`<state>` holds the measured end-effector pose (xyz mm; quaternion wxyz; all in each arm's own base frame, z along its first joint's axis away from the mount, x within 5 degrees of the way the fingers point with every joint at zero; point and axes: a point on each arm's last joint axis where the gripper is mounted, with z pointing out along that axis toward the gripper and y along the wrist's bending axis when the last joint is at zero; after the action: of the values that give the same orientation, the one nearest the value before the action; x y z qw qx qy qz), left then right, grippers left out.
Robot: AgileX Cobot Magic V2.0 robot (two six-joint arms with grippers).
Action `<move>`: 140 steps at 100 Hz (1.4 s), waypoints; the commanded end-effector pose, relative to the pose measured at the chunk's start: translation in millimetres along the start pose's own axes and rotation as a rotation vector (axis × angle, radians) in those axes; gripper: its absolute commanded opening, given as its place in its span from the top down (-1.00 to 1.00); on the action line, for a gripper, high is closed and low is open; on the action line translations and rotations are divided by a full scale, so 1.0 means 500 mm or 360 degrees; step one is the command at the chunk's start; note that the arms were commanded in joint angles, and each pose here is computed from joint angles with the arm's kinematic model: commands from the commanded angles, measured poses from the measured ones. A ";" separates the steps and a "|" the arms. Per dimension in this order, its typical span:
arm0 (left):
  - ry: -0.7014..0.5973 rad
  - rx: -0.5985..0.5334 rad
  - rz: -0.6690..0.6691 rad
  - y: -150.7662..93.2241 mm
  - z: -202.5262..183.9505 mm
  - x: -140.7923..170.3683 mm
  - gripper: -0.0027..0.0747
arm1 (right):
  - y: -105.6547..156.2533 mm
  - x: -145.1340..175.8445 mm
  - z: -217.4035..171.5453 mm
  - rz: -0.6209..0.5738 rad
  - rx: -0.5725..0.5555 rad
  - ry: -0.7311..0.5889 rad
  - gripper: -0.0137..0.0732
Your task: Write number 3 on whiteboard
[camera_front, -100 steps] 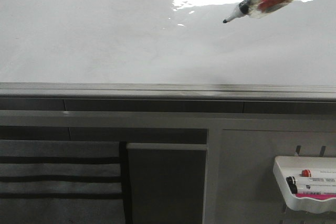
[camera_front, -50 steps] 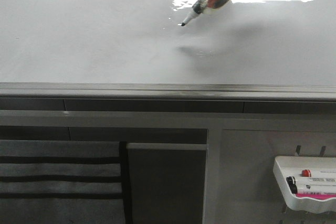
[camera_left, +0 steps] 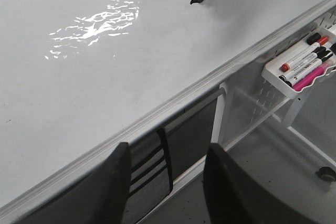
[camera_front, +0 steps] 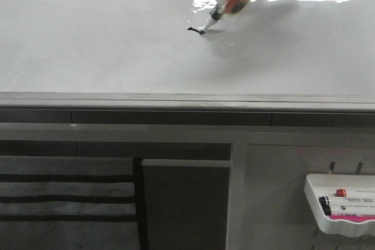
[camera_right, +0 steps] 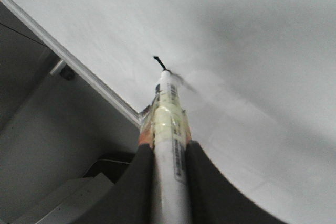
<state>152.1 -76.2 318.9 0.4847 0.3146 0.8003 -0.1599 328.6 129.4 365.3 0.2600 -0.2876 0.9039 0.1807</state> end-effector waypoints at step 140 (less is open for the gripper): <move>0.0104 0.0701 0.0585 -0.085 0.043 -0.087 0.17 | 0.196 0.150 -0.119 -0.1367 -0.0487 -0.0393 0.71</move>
<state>153.2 -117.6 329.6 0.3789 0.5445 0.7204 -0.2022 198.7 144.3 369.9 0.3228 -0.6479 0.6533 0.2218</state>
